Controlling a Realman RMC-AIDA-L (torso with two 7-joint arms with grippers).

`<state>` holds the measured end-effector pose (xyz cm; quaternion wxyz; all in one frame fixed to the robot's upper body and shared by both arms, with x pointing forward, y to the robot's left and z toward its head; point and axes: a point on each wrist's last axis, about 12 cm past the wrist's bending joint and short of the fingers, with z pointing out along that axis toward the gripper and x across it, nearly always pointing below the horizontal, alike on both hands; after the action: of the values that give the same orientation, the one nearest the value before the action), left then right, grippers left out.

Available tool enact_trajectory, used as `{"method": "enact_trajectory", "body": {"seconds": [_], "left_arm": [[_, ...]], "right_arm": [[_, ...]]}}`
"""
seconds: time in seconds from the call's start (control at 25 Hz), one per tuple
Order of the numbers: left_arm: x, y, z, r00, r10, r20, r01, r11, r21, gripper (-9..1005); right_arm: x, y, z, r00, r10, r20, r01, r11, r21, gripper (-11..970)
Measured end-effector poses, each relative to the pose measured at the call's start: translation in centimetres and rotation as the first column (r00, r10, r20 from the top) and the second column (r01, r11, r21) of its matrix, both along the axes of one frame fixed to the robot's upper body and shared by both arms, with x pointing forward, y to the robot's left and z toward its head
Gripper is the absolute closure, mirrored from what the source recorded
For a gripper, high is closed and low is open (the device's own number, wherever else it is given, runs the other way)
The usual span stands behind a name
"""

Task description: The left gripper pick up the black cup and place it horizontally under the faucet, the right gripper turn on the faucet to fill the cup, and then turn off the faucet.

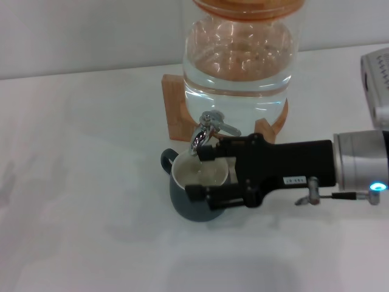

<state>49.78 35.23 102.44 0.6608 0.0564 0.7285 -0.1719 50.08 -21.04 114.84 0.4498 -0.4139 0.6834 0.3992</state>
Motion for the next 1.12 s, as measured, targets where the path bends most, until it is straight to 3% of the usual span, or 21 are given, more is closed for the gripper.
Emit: {"method": "enact_trajectory", "body": {"seconds": [0.24,0.48,0.64,0.92,1.12], "left_arm": [[0.1,0.1,0.1,1.0,0.001,0.004,-0.001,1.0,0.002,512],[0.2,0.3,0.2,1.0,0.008,0.01,-0.008,1.0,0.0,513],[0.2,0.5,0.3,1.0,0.018,0.013,-0.018,1.0,0.004,513],[0.1,1.1,0.6,0.998,0.06,0.035,-0.06,0.998,-0.008,514],[-0.2,1.7,0.7,0.993,0.102,0.051,-0.101,0.995,-0.022,515]], "right_arm": [[-1.0,-2.5,1.2,0.999,0.043,0.01,-0.043,0.996,0.074,178],[-1.1,-7.9,1.3,0.989,-0.13,0.068,0.116,0.978,0.176,178],[-1.1,-11.5,-0.3,0.951,-0.292,0.104,0.264,0.939,0.222,178],[-1.9,-15.4,-4.0,0.848,-0.5,0.177,0.443,0.851,0.283,177],[-4.0,-16.9,-7.4,0.703,-0.679,0.212,0.593,0.723,0.354,177]]}}
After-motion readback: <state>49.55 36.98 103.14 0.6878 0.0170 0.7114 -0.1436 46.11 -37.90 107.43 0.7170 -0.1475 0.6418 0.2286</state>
